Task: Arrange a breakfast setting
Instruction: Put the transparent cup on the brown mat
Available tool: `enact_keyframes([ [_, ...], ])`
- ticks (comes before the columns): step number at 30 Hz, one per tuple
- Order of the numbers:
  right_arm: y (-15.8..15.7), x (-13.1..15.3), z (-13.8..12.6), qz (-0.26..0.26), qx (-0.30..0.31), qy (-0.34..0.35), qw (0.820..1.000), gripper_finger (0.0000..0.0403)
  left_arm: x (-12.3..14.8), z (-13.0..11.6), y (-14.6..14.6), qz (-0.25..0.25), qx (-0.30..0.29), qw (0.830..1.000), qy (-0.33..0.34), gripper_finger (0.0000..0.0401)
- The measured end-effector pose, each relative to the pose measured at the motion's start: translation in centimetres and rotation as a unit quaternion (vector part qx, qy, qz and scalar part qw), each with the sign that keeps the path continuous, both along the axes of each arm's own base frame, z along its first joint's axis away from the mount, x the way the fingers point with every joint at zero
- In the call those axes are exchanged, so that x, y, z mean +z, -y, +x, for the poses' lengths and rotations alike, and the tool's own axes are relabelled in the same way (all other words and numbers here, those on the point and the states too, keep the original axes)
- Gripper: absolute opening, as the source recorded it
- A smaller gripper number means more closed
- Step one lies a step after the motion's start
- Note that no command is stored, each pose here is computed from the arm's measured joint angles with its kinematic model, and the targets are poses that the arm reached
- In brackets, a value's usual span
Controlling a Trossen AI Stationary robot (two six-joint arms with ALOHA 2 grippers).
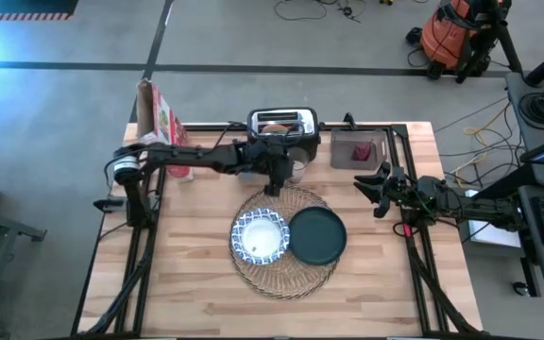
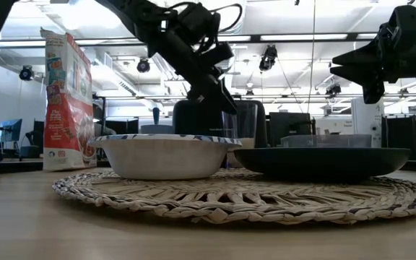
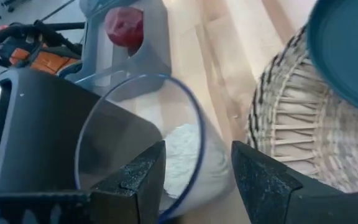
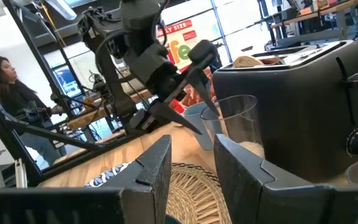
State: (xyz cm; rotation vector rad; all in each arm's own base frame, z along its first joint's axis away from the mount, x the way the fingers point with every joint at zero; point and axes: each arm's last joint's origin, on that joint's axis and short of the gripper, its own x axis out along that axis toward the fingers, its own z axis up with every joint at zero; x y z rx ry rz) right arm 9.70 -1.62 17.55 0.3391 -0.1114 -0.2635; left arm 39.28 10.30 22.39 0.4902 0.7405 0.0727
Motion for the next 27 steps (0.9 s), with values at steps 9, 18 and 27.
enact_keyframes([
  [9,0.0,0.0,0.0,0.0,0.0,0.0,1.0,0.0112,-0.54,0.06,-0.25,0.008,-0.005,1.0,-0.01,0.0098],
  [18,0.0,-0.01,0.0,0.0,0.0,0.0,1.0,0.0112,-0.6,0.13,-0.08,-0.011,-0.023,1.0,-0.017,0.0013],
  [27,0.0,-0.01,0.0,0.0,0.0,0.0,1.0,0.0112,0.29,-0.69,0.66,-0.032,-0.035,0.998,-0.034,0.0004],
])
